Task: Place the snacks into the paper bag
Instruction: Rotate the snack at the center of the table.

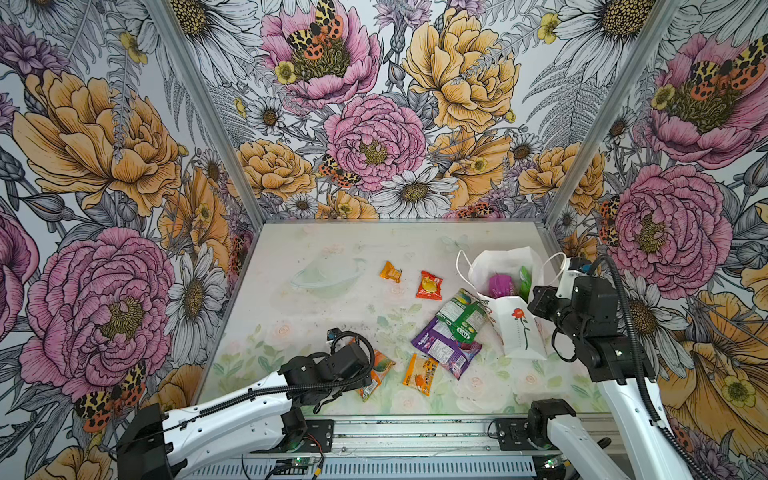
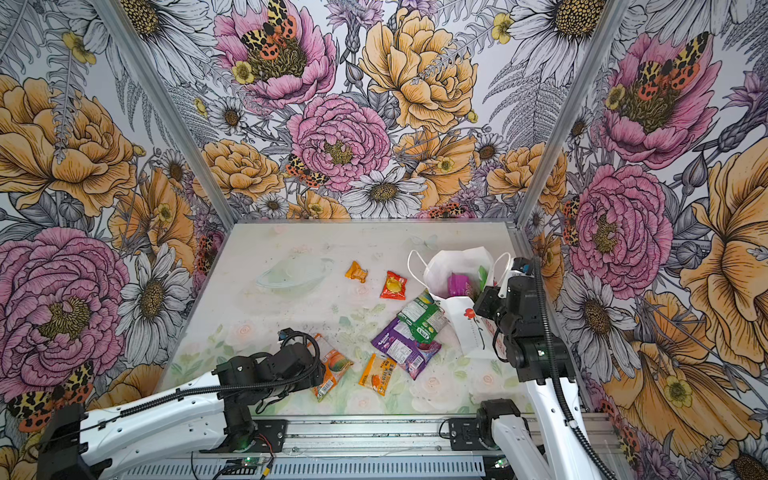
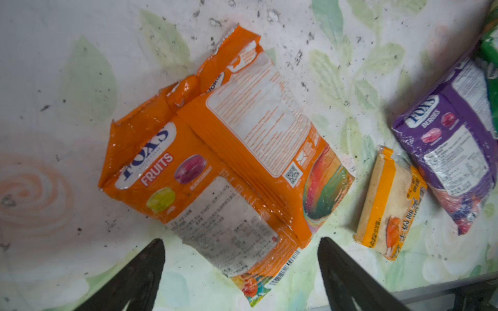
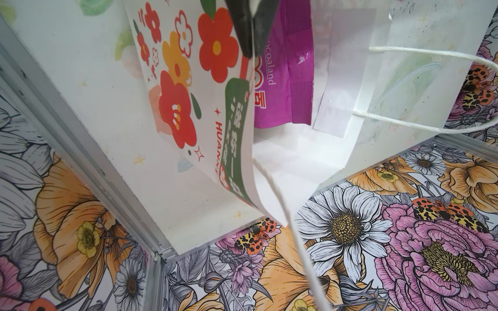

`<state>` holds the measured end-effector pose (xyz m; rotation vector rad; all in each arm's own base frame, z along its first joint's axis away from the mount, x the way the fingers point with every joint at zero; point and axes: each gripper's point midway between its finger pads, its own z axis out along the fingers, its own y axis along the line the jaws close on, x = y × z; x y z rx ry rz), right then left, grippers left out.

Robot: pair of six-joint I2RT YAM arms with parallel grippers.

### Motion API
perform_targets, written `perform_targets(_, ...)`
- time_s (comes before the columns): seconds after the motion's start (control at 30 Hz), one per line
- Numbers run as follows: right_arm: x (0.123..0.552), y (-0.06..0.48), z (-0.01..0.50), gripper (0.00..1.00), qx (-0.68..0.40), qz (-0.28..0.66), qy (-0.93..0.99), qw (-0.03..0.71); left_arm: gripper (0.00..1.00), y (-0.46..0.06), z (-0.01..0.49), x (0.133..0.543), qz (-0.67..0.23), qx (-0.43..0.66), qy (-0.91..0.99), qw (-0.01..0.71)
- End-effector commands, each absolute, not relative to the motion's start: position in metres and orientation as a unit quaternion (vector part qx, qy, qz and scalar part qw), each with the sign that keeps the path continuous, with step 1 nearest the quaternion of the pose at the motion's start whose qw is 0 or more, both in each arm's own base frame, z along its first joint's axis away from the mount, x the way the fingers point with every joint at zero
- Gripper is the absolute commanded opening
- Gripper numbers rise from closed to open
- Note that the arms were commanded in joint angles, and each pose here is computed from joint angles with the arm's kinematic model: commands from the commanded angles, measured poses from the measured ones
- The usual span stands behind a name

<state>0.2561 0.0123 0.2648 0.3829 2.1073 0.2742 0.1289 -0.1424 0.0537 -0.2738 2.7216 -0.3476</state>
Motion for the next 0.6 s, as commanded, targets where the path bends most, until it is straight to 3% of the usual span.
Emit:
perform_targets(0.0,0.257,0.01,0.269,0.0,0.153,0.104,0.855,0.485,0.91,-0.153,0.051,0.127,-0.136,-0.124,0.964,0.194)
perform_targets(0.33,0.256,0.01,0.27,0.0,0.154,0.104,0.853,0.489,0.91,-0.227,0.037,0.135,-0.201,-0.076,0.962,0.172)
perform_targets(0.57,0.253,0.01,0.271,0.0,0.152,0.105,0.851,0.492,0.91,-0.272,0.043,0.176,-0.232,-0.048,0.953,0.187)
